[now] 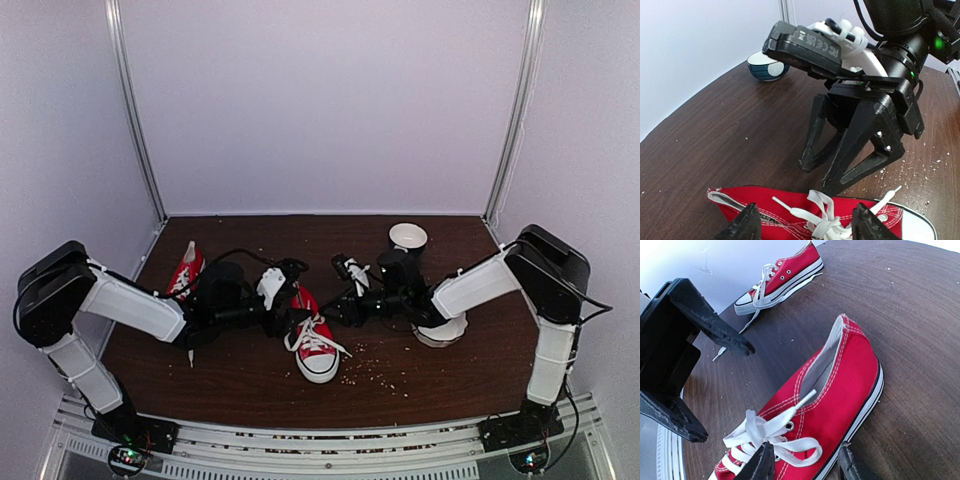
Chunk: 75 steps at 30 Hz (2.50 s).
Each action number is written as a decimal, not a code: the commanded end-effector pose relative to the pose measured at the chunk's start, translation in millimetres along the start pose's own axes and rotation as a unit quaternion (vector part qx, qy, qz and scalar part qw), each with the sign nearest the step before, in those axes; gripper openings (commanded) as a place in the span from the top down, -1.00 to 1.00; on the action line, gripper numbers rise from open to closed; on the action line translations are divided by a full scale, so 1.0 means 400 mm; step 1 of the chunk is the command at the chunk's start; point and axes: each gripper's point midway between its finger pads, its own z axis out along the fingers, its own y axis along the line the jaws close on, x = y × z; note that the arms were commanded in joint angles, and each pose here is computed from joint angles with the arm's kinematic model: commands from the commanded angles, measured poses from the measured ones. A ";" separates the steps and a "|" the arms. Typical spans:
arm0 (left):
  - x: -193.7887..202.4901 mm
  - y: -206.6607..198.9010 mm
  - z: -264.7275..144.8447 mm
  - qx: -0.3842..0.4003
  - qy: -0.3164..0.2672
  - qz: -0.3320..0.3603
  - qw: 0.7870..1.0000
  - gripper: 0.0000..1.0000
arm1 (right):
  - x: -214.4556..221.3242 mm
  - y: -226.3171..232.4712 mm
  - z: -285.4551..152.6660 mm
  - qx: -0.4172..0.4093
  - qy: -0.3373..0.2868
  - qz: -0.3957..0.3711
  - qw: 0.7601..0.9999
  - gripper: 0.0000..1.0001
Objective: Tie the shoes
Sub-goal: Pull the crossed shoelace from the shoe.
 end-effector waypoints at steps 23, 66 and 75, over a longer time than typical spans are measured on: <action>0.091 0.060 -0.044 -0.055 0.028 -0.026 0.998 -0.01 | -0.052 0.033 0.128 -0.061 0.020 0.070 0.995 0.18; 0.141 -0.014 -0.018 0.035 0.051 0.029 0.998 -0.38 | -0.152 -0.153 -0.005 0.074 -0.024 0.051 0.996 1.00; 0.120 0.001 -0.008 0.023 0.042 0.037 0.998 -0.40 | -0.200 -0.126 0.037 0.043 -0.032 0.042 0.998 1.00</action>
